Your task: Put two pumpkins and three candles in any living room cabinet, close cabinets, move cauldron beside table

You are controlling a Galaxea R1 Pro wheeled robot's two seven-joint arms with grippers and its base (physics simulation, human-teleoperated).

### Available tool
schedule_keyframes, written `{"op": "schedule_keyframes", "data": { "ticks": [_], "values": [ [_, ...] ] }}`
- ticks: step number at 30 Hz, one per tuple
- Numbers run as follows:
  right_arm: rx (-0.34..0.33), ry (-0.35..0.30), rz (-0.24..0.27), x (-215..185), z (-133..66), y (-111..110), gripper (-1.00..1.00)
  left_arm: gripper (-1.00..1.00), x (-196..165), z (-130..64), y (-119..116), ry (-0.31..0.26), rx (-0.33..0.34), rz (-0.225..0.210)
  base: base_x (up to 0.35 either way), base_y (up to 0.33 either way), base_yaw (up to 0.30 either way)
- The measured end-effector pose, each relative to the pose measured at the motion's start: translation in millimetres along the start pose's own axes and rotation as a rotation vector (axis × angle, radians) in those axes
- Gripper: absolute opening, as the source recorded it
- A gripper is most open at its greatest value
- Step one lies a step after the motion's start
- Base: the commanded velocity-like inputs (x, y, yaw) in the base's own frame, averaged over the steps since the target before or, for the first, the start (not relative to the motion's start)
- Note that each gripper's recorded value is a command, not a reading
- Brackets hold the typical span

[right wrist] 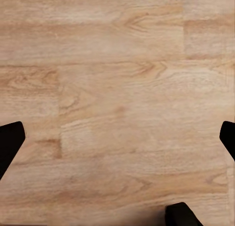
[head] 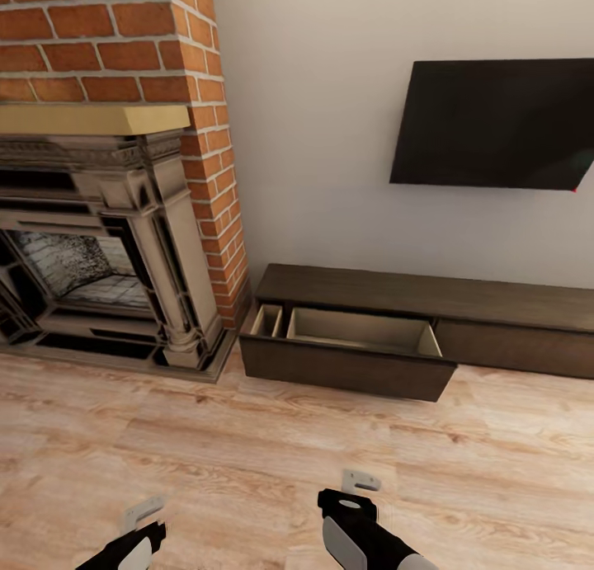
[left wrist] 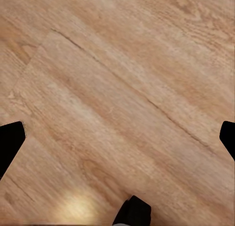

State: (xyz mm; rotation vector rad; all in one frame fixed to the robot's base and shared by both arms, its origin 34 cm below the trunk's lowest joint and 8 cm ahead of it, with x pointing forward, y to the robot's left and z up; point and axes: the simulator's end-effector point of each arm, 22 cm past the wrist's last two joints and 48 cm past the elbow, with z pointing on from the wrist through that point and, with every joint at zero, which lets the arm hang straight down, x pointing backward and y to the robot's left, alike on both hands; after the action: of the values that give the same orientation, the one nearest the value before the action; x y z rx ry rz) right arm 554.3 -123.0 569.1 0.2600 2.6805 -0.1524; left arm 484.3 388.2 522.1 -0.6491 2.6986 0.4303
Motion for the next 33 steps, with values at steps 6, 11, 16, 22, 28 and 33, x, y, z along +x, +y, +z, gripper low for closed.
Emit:
{"op": "schedule_keyframes", "data": {
  "ticks": [6,11,16,22,28,33],
  "values": [
    [-0.001,0.0,0.0,-0.1,0.0,0.3,1.0,1.0,-0.1,-0.2,-0.8,0.0,0.001,0.0,0.0,0.0,0.282],
    [-0.001,0.001,0.0,0.4,0.0,0.3,1.0,1.0,0.2,-0.2,-0.9,0.0,0.001,0.0,0.0,0.0,0.283],
    [-0.001,0.002,0.0,0.5,0.0,0.3,1.0,1.0,0.3,-0.2,-0.8,0.0,0.001,0.001,0.0,0.0,0.283],
    [-0.001,0.0,-0.001,0.2,0.0,0.3,1.0,1.0,0.2,-0.2,-0.8,-0.001,0.001,0.001,0.0,0.0,0.282],
    [-0.001,0.0,-0.001,0.2,0.0,0.3,1.0,1.0,0.4,-0.2,-0.9,-0.001,0.001,0.001,0.0,0.0,0.263],
    [-0.001,0.0,-0.001,0.2,0.2,0.3,1.0,1.0,2.9,0.1,-0.3,0.003,-0.001,0.004,0.0,0.0,0.155]
  ]
}}
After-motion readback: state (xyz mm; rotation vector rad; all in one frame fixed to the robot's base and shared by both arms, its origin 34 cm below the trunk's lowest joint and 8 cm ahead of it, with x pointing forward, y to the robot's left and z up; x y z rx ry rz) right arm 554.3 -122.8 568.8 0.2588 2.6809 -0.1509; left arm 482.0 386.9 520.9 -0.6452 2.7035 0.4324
